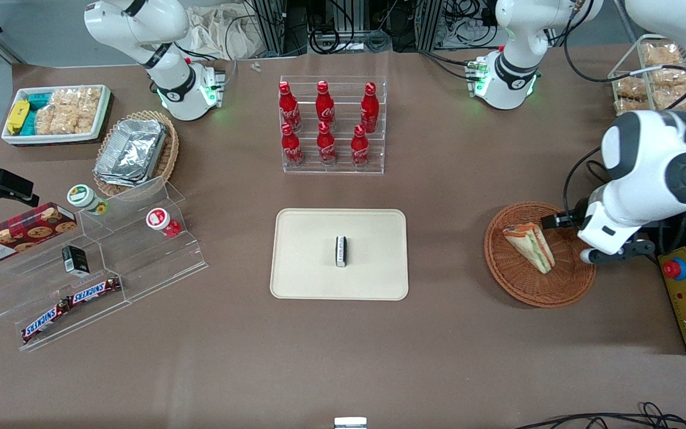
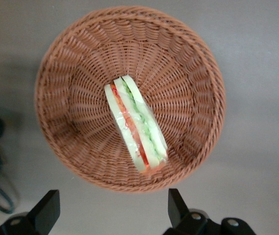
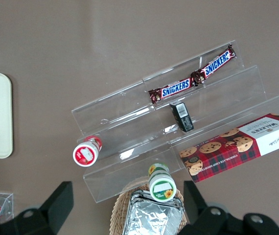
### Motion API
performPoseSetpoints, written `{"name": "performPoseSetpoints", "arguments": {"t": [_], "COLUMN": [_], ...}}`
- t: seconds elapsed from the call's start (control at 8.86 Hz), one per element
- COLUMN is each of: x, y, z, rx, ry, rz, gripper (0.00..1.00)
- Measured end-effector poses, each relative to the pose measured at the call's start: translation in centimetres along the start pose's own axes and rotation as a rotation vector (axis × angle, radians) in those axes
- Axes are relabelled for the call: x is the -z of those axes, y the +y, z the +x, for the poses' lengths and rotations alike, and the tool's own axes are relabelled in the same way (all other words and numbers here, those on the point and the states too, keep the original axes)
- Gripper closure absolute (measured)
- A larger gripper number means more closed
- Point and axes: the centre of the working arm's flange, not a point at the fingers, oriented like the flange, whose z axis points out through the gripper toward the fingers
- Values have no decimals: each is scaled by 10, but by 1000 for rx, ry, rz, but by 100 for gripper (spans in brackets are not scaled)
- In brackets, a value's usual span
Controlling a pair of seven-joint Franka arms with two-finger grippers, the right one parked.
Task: Place sandwich from basket to tray
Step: 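Lower the open left gripper around the sandwich and close it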
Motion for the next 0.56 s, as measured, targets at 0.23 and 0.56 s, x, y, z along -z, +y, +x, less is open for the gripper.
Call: {"name": "performPoseSetpoints", "arguments": {"t": [0.23, 0.56], "x": [-40, -67], "y": [1, 4], "z": [-3, 7], "rx": [130, 228], "ry": [8, 34], "rz": [-11, -32], "gripper": [0, 0]}}
